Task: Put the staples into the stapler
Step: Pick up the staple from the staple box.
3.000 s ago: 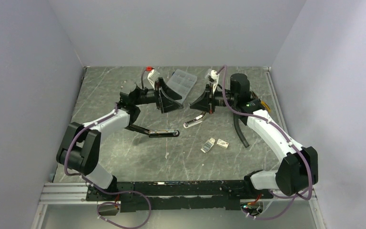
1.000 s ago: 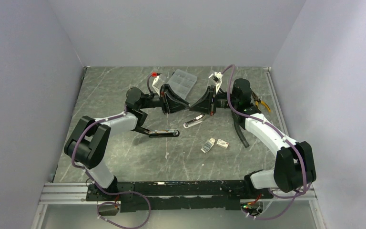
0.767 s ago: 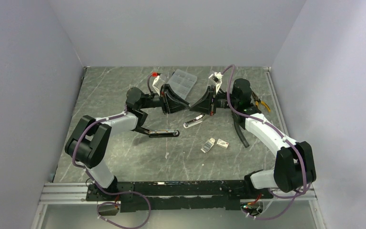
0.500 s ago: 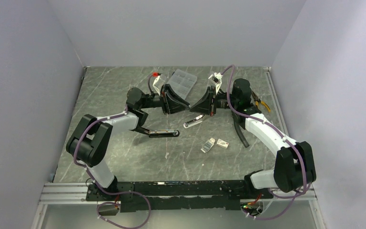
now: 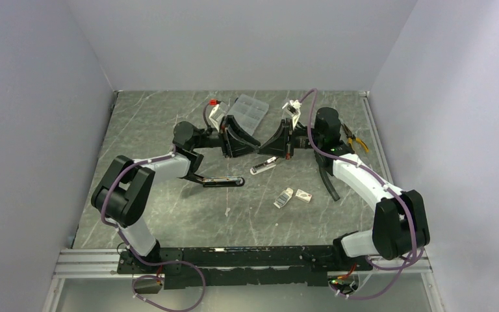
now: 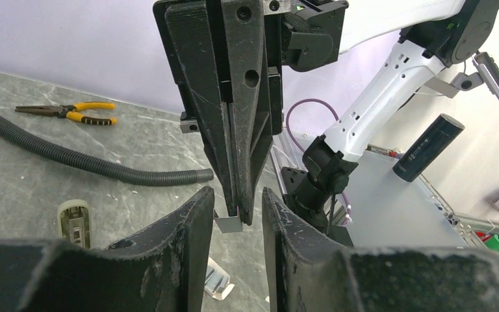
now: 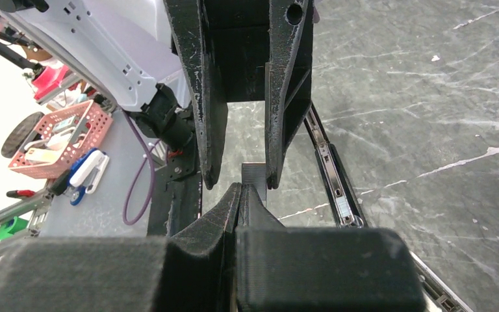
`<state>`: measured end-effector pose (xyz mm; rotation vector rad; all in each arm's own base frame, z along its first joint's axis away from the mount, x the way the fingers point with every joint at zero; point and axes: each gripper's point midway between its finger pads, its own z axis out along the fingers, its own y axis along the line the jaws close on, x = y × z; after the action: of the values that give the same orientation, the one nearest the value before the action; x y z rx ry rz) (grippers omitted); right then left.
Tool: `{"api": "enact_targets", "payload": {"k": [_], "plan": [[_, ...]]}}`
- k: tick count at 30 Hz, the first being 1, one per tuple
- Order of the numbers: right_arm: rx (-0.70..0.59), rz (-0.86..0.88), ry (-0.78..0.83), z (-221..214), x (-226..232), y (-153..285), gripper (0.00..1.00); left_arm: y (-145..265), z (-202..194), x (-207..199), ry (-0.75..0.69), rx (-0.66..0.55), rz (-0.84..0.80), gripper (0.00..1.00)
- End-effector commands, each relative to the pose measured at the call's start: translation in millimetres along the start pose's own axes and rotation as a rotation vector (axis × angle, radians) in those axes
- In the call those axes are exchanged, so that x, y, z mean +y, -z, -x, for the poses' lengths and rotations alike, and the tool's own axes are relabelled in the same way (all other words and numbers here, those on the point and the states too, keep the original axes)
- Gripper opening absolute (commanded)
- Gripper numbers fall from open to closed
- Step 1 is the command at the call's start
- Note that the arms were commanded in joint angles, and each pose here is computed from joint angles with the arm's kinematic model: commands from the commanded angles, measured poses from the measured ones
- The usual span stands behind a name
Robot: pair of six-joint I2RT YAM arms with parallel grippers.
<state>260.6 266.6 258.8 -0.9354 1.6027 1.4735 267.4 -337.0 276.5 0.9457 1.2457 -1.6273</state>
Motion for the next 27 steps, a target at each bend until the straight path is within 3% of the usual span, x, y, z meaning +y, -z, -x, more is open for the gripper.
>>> {"api": "enact_targets", "payload": {"k": [1,5,9,20,27], "plan": [[-0.015,0.019,0.057,5,3,0,0.00,-4,13,-8,-0.064,-0.021,-0.037,0.41],[-0.014,0.026,0.071,5,7,1,0.00,-2,13,-8,-0.075,-0.037,-0.009,0.57],[-0.021,0.035,0.092,8,12,3,0.00,-1,14,-9,-0.072,-0.042,-0.002,0.62],[-0.039,0.005,0.116,15,12,10,0.00,3,12,-2,-0.060,-0.063,0.055,0.59],[-0.034,-0.005,0.101,12,6,9,0.00,0,15,-2,-0.049,-0.066,0.045,0.49]]}}
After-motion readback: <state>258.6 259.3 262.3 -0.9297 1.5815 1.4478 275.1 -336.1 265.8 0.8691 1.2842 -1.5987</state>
